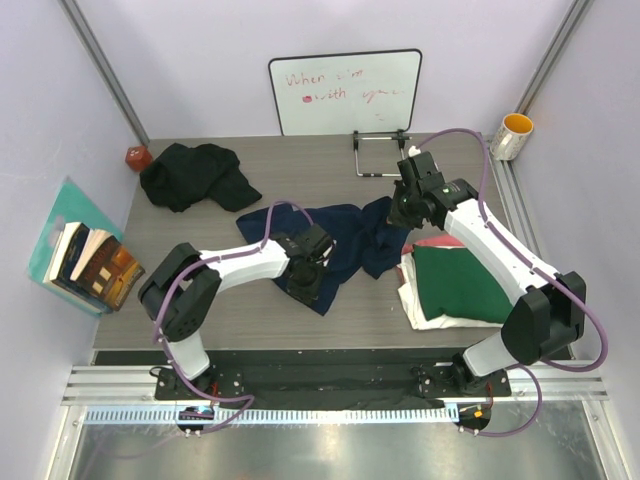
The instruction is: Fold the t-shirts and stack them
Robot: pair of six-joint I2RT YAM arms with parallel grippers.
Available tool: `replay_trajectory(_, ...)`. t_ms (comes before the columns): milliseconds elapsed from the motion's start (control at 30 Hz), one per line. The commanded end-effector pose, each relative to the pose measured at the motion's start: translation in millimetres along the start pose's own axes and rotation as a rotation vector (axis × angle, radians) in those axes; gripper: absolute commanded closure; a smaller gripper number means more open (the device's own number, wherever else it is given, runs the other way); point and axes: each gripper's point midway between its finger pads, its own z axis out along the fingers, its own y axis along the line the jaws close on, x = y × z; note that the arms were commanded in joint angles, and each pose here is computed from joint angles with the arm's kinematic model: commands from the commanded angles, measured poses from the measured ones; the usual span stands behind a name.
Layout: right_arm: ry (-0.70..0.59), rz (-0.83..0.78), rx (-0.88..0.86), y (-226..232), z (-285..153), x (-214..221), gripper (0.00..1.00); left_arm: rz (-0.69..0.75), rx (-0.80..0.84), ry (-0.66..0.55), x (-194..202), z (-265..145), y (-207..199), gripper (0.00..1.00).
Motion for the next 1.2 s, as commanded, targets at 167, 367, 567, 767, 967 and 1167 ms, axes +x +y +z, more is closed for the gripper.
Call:
replay_trajectory(167,-0.022,0.009,-0.041,5.8,-7.9,-7.1,0.99,-0.007,0.012,-0.007,2.2,-6.9,-5.0,0.33)
replay_trajectory(367,-0.027,0.015,-0.051,7.6,-6.4,-9.0,0.99,0.003,-0.047,0.007,-0.6,-1.4,3.4,0.34)
replay_trajectory(567,-0.038,0.03,-0.046,-0.3,-11.2,-8.9,0.99,0.039,-0.15,0.042,9.6,25.4,9.0,0.35)
replay_trajectory(767,-0.043,0.06,-0.043,-12.0,-15.9,-8.4,0.99,0.045,-0.239,0.121,29.9,55.2,11.0,0.41)
replay_trajectory(967,-0.034,0.086,-0.066,-17.9,-18.5,-11.1,0.99,0.025,-0.323,0.173,44.4,68.7,23.3,0.53)
replay_trajectory(1167,-0.029,0.083,-0.071,-23.4,-17.3,-10.1,0.99,0.015,-0.383,0.146,43.2,72.8,34.8,0.82)
